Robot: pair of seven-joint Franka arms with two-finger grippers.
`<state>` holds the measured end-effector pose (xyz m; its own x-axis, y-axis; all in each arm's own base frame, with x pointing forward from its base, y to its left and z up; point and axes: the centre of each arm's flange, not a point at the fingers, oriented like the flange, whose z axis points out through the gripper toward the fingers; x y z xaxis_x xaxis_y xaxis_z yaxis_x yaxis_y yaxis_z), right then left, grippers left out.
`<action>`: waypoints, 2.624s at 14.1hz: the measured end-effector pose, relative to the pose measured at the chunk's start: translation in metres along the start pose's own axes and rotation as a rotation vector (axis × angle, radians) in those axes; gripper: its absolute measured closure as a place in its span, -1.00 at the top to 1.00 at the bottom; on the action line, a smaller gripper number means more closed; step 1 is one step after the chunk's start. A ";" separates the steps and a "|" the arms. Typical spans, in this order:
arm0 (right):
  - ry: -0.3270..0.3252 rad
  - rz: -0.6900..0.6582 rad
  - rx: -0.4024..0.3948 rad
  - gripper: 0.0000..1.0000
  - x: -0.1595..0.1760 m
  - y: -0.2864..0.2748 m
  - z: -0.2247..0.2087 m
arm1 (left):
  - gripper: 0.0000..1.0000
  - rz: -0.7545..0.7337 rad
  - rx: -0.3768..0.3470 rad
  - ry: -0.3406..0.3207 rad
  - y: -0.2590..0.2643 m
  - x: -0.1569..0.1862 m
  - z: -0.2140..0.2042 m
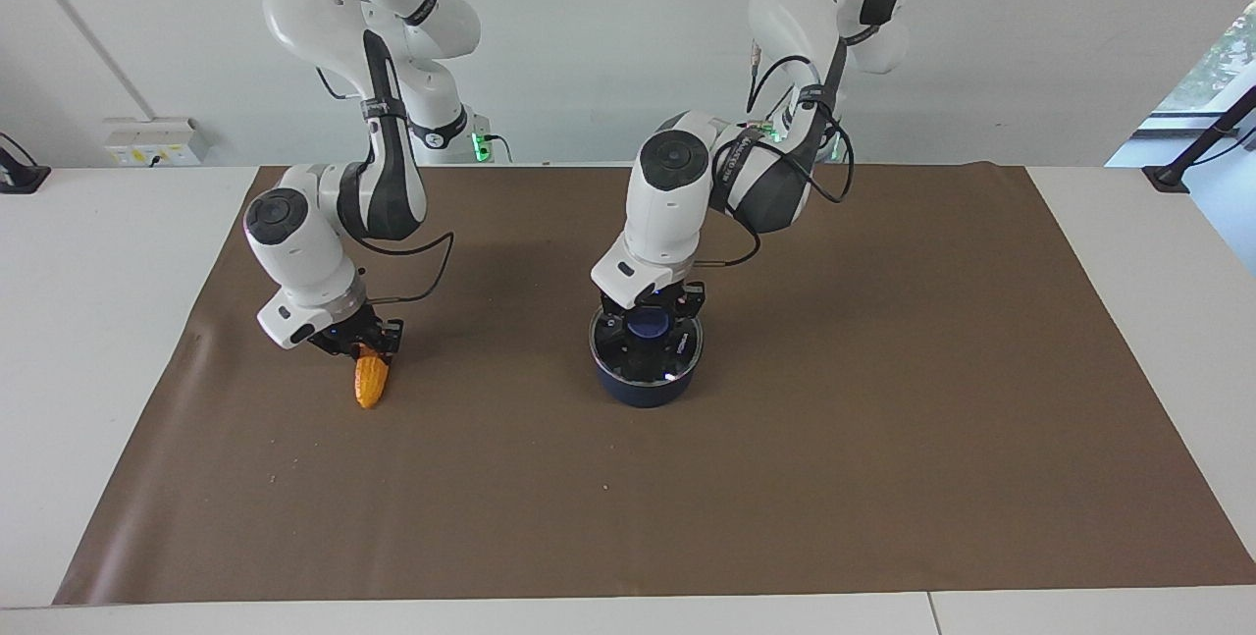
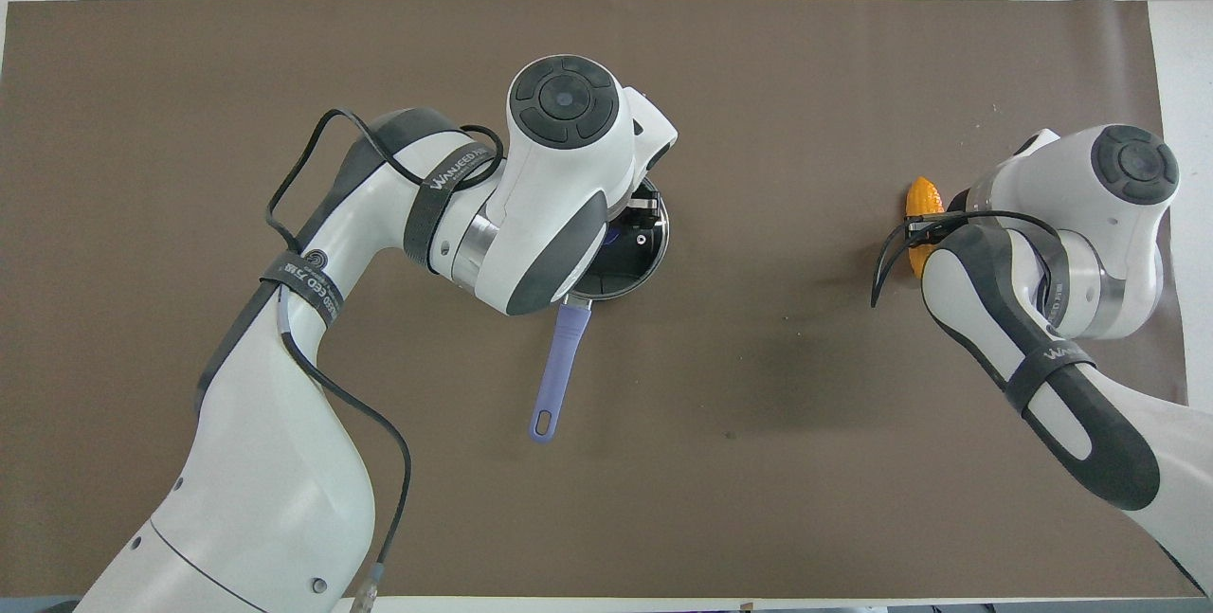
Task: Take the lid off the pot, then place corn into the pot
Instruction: 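Grasp the lid knob with the left gripper while the right gripper grasps the corn, then lift the lid away with the left gripper while the right gripper carries the corn, then lower the corn into the pot and open the right gripper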
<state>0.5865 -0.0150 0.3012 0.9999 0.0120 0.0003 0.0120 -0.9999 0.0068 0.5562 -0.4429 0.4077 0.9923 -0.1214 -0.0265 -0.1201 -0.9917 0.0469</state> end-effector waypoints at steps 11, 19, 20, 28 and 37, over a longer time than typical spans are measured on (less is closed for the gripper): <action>-0.102 -0.031 0.007 -0.18 0.020 -0.018 -0.052 | 0.35 -0.058 -0.011 0.020 -0.006 -0.010 -0.053; -0.073 0.042 0.084 -0.18 0.037 -0.168 -0.178 | 0.35 -0.201 0.020 -0.030 -0.235 0.031 -0.142; -0.059 0.055 0.093 -0.18 0.037 -0.186 -0.179 | 0.35 -0.193 0.018 -0.037 -0.281 0.037 -0.142; 0.035 0.089 0.100 -0.18 0.004 -0.387 -0.118 | 0.35 -0.193 0.000 -0.045 -0.478 0.014 -0.023; 0.026 0.090 0.080 -0.18 -0.006 -0.407 -0.068 | 0.35 -0.128 0.000 -0.047 -0.490 -0.013 0.036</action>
<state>0.5761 0.3921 0.3667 0.9966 -0.0790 0.0228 -0.0771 -0.9943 -0.0737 0.6010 0.0426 0.3490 0.9969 0.0040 -0.0790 0.0072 -0.9992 0.0403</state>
